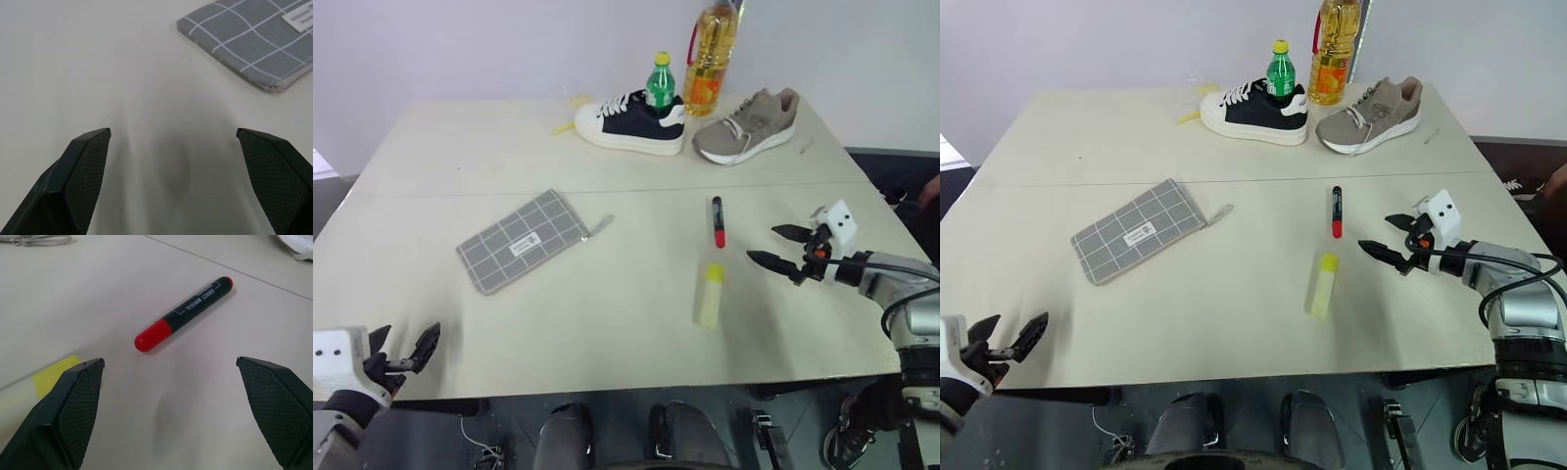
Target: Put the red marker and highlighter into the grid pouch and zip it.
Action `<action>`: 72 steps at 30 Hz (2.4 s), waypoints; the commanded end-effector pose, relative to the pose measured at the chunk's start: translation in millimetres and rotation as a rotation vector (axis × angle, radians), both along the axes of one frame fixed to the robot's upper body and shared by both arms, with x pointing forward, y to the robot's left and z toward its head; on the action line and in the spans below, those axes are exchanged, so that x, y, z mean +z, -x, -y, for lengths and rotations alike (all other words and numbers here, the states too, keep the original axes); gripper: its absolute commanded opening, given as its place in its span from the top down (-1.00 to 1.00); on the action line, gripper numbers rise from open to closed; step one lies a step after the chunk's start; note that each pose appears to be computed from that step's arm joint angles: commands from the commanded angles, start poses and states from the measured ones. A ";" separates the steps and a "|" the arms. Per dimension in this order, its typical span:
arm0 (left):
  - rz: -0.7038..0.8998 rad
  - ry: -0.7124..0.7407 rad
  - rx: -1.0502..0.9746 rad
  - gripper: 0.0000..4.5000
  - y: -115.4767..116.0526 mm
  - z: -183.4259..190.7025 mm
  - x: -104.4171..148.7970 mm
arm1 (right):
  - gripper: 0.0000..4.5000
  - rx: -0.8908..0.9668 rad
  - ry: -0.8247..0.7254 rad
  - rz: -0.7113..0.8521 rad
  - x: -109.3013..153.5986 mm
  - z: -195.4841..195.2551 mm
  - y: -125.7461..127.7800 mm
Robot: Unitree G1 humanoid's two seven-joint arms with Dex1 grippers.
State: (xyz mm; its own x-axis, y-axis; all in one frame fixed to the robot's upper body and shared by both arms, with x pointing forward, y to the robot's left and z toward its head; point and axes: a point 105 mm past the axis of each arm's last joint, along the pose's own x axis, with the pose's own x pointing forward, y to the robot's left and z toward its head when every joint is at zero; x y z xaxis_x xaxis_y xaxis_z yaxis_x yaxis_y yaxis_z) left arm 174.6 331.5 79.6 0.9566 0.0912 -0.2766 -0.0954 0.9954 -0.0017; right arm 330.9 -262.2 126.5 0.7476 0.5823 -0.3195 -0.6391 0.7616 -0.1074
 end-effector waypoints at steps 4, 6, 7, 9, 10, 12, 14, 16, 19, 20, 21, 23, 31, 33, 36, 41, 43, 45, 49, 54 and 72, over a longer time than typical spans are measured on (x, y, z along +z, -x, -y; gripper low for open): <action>0.089 -0.029 0.024 -0.93 -8.7 -2.0 18.6 | -1.00 0.029 -0.012 0.064 21.7 -23.7 -5.0; 0.088 -0.027 0.020 -0.93 -11.5 0.0 16.4 | -1.00 0.031 -0.027 0.083 27.3 -34.2 -8.4; 0.090 -0.026 0.020 -0.93 -12.7 0.6 15.8 | -1.00 0.029 -0.036 0.090 29.8 -38.1 -10.0; 0.105 -0.024 0.021 -0.93 -16.9 3.9 15.8 | -1.00 0.074 -0.063 0.115 39.8 -61.1 -11.6; 0.110 -0.036 0.024 -0.93 -18.4 4.6 14.9 | -1.00 0.096 -0.075 0.117 42.9 -73.5 -12.1; 0.120 -0.056 0.041 -0.93 -21.1 4.4 13.2 | -1.00 0.145 -0.103 0.128 48.4 -98.5 -12.9; 0.132 -0.061 0.053 -0.93 -23.3 5.3 12.5 | -1.00 0.183 -0.124 0.146 52.3 -118.4 -13.4; 0.134 -0.079 0.044 -0.98 -25.8 10.9 9.5 | -0.89 0.265 -0.172 0.161 55.5 -152.5 -11.4; 0.142 -0.107 0.020 -1.00 -31.2 17.2 8.8 | -0.43 0.359 -0.197 0.149 48.4 -194.8 -8.9; 0.146 -0.120 0.013 -1.00 -33.3 17.4 9.9 | -0.20 0.369 -0.186 0.138 41.7 -205.5 -10.5; 0.149 -0.133 0.009 -1.00 -34.8 17.0 10.9 | 0.01 0.372 -0.182 0.142 37.4 -214.4 -12.3; 0.149 -0.163 0.002 -1.00 -37.3 15.9 12.2 | 0.54 0.379 -0.189 0.135 30.2 -230.1 -14.5; 0.111 -0.311 -0.068 -1.00 -41.8 14.7 9.9 | 0.99 0.282 -0.157 0.085 6.1 -290.3 -41.3; 0.105 -0.337 -0.081 -1.00 -42.2 13.9 9.3 | 0.99 0.239 -0.137 0.065 1.5 -306.2 -50.9; 0.093 -0.363 -0.102 -1.00 -41.5 13.7 8.7 | 0.99 0.229 -0.091 0.066 -1.1 -326.9 -57.7; 0.080 -0.396 -0.115 -1.00 -38.3 11.9 8.2 | 0.99 0.222 -0.034 -0.009 -16.6 -345.6 -60.1; 0.075 -0.415 -0.121 -1.00 -37.3 11.0 8.4 | 0.99 0.194 0.016 -0.027 -25.4 -343.6 -63.2; 0.062 -0.458 -0.141 -1.00 -36.7 10.3 9.3 | 0.99 0.167 0.026 -0.070 -31.6 -339.9 -65.5; 0.031 -0.597 -0.223 -1.00 -38.1 8.2 13.1 | 0.99 0.161 -0.012 -0.124 -34.4 -337.7 -65.4; 0.011 -0.791 -0.337 -1.00 -50.3 -2.1 18.0 | 0.99 0.167 -0.030 -0.139 -34.0 -339.5 -64.0; 0.158 -1.067 -0.921 -0.77 -113.7 48.0 6.8 | 1.00 0.183 -0.049 -0.131 -31.2 -345.9 -59.8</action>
State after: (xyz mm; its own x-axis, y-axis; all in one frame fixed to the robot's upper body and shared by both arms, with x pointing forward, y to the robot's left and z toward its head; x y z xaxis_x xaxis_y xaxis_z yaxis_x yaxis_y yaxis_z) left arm 293.8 291.9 98.2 0.8441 -0.4367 -0.3112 0.4551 0.2766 0.8464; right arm 395.9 73.4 91.7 0.5951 0.7016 -0.3919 -0.7614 0.6483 0.0044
